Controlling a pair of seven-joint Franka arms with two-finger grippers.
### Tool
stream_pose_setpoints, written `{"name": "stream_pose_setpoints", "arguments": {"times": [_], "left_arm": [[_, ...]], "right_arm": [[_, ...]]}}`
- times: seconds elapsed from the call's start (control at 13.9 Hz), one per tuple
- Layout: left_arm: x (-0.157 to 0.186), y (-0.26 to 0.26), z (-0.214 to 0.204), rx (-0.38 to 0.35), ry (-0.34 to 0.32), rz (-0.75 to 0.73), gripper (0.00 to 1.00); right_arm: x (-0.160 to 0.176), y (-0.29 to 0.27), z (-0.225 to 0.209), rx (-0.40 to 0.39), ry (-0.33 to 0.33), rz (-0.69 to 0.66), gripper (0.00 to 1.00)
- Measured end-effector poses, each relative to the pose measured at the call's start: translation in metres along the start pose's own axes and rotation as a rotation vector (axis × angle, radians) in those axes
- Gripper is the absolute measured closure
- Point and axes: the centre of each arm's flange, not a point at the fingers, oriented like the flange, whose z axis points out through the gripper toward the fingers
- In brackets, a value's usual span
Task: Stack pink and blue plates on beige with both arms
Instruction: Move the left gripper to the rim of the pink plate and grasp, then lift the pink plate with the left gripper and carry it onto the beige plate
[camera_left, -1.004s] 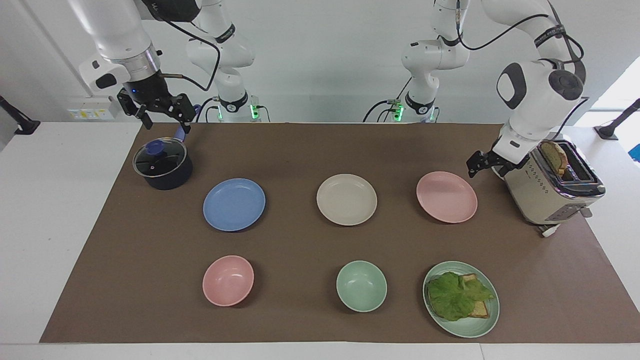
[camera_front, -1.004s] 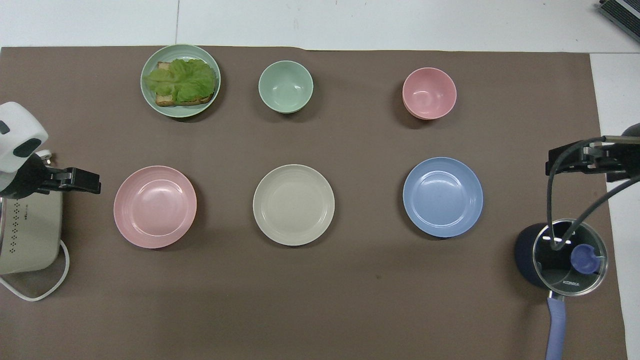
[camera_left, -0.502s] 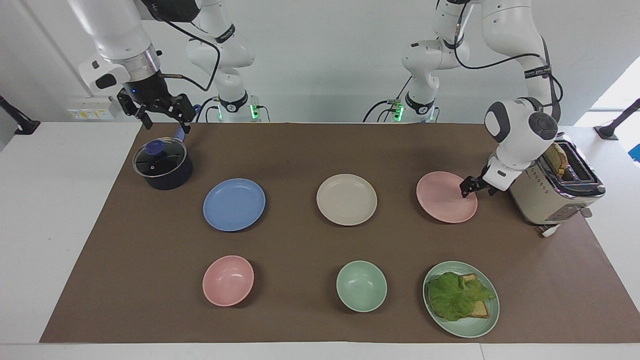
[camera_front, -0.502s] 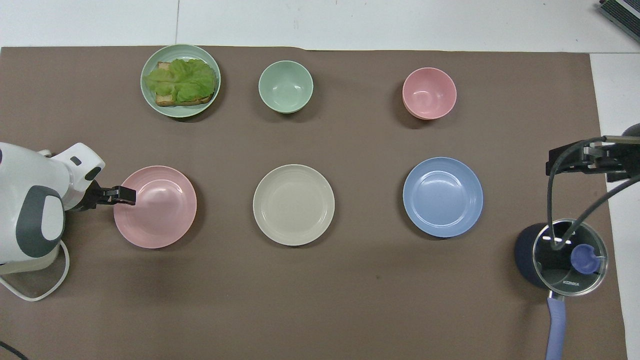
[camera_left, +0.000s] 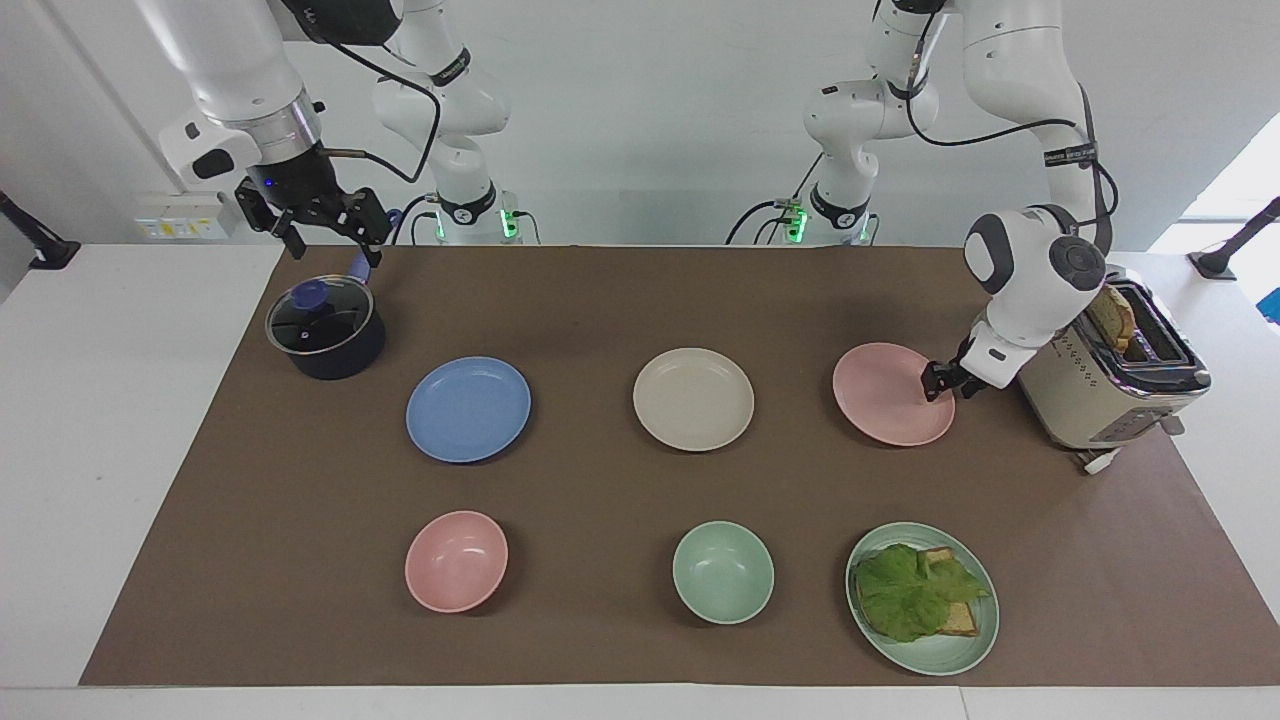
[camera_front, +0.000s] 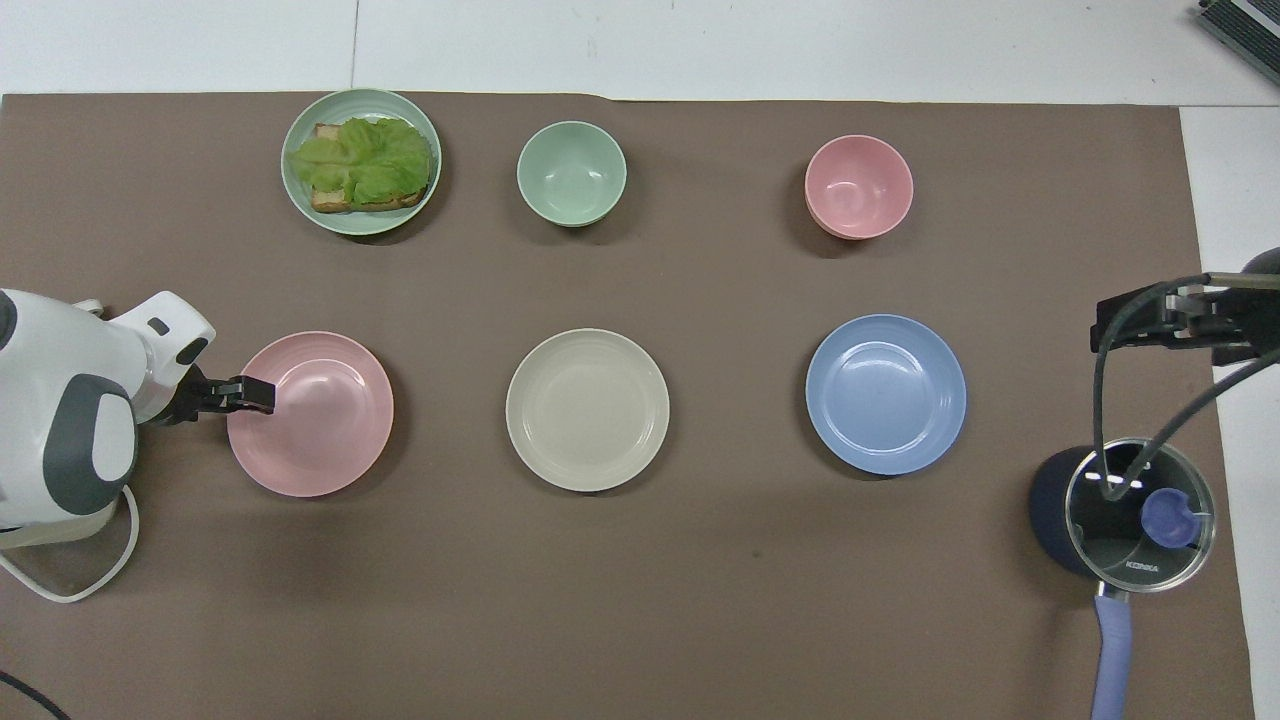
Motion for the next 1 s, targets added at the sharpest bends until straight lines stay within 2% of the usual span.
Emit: {"name": "stream_pose_setpoints", "arguments": {"times": [0.29, 0.65, 1.0], "left_arm": [[0.002, -0.004, -0.004, -0.002, 0.006, 0.055, 0.94], [0.024, -0.018, -0.070, -0.020, -0.035, 0.079, 0.96], [0.023, -0.005, -0.145, -0.151, -0.027, 0.046, 0.96]], "right_arm": [[0.000, 0.000, 0.000, 0.000, -0.001, 0.000, 0.00], [0.000, 0.000, 0.000, 0.000, -0.001, 0.000, 0.00], [0.000, 0.000, 0.001, 0.000, -0.002, 0.000, 0.00]]}}
